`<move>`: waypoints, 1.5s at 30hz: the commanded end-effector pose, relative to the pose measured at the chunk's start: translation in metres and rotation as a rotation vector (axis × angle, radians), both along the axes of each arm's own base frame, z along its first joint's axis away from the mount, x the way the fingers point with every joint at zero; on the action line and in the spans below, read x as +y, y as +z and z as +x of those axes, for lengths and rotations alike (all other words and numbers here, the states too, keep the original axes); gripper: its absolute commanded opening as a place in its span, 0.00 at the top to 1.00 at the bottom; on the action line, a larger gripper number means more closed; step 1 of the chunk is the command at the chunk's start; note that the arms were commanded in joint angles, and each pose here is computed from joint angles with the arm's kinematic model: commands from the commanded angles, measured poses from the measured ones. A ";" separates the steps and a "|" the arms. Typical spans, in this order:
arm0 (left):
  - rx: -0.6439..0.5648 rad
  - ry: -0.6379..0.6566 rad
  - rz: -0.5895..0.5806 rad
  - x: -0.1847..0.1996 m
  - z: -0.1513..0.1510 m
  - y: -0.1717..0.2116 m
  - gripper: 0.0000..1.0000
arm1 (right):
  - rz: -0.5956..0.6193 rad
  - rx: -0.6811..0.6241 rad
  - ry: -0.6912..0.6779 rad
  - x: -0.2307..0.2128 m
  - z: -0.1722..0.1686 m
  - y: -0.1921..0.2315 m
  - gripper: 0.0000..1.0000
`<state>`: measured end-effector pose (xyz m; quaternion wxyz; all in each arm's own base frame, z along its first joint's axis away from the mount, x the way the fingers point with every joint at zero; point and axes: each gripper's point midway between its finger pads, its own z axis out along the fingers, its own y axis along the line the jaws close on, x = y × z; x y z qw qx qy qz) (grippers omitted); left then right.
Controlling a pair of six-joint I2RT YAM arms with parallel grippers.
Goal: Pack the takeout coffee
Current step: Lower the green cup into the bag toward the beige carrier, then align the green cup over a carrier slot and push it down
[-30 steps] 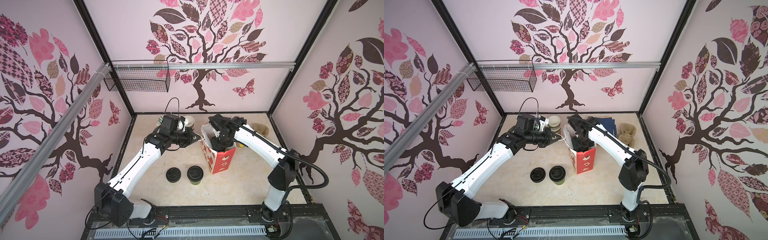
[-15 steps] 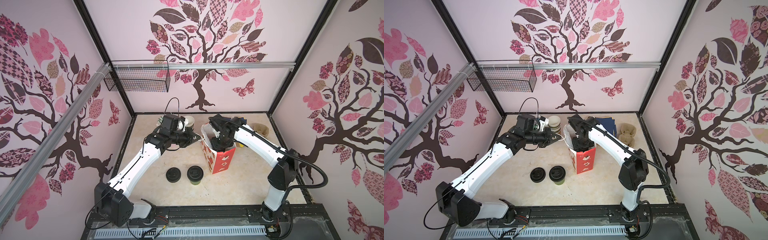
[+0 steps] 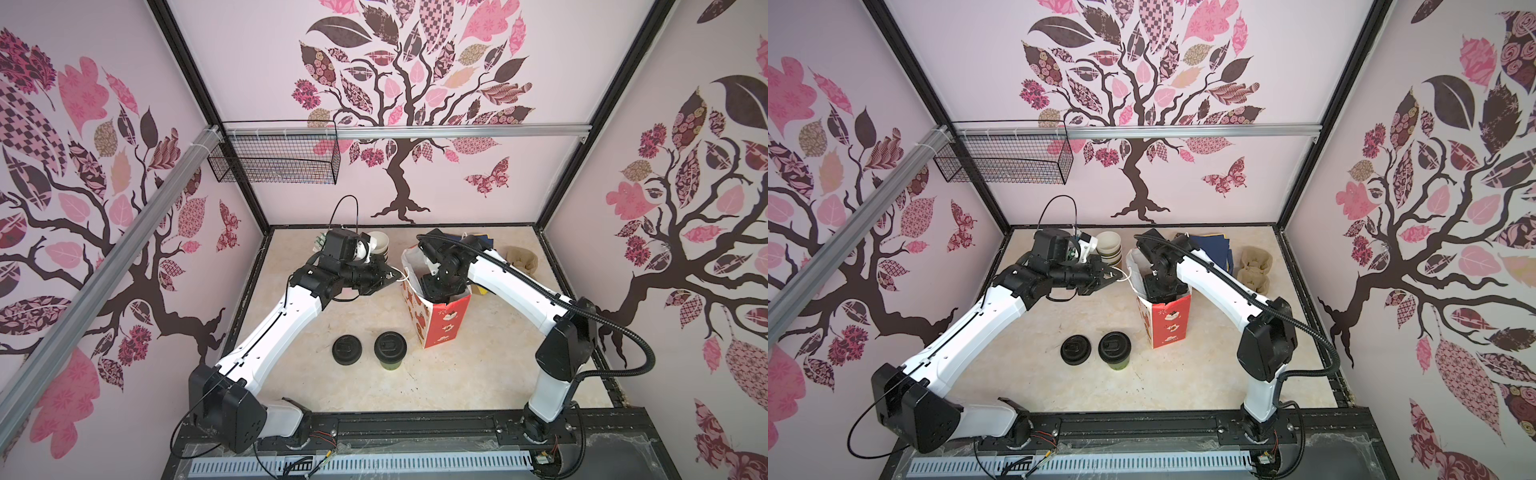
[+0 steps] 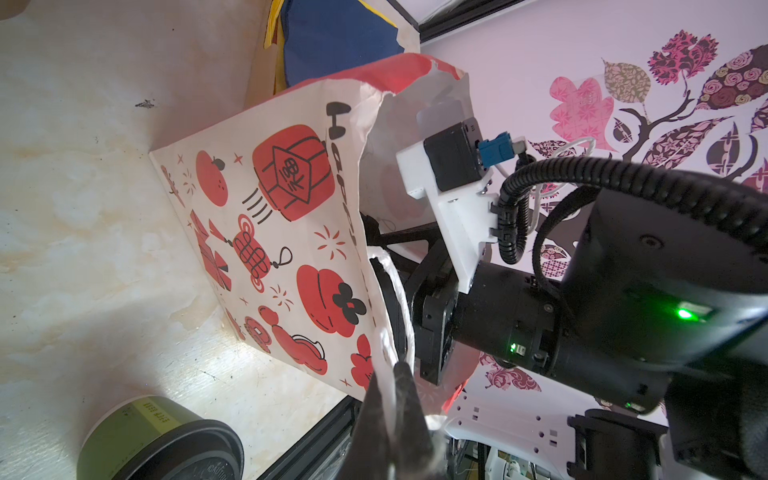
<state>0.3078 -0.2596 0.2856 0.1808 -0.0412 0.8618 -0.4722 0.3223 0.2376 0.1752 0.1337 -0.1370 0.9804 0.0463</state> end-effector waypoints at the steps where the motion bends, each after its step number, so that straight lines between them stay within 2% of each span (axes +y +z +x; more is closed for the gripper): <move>1: 0.002 0.000 0.003 0.001 0.000 -0.005 1.00 | -0.047 0.056 -0.019 -0.007 -0.003 -0.018 0.37; 9: 0.004 0.003 0.006 0.002 0.000 -0.007 1.00 | -0.014 -0.006 -0.028 -0.007 0.001 0.023 0.38; 13: 0.002 0.003 0.006 0.002 0.001 -0.007 1.00 | -0.014 -0.009 -0.030 -0.009 -0.002 0.030 0.38; 24: 0.005 0.008 0.008 0.002 0.002 -0.008 1.00 | -0.020 0.038 -0.033 -0.013 -0.013 0.006 0.38; 45: 0.002 0.015 0.012 0.002 0.004 -0.007 1.00 | -0.041 0.064 -0.030 -0.012 -0.009 -0.021 0.39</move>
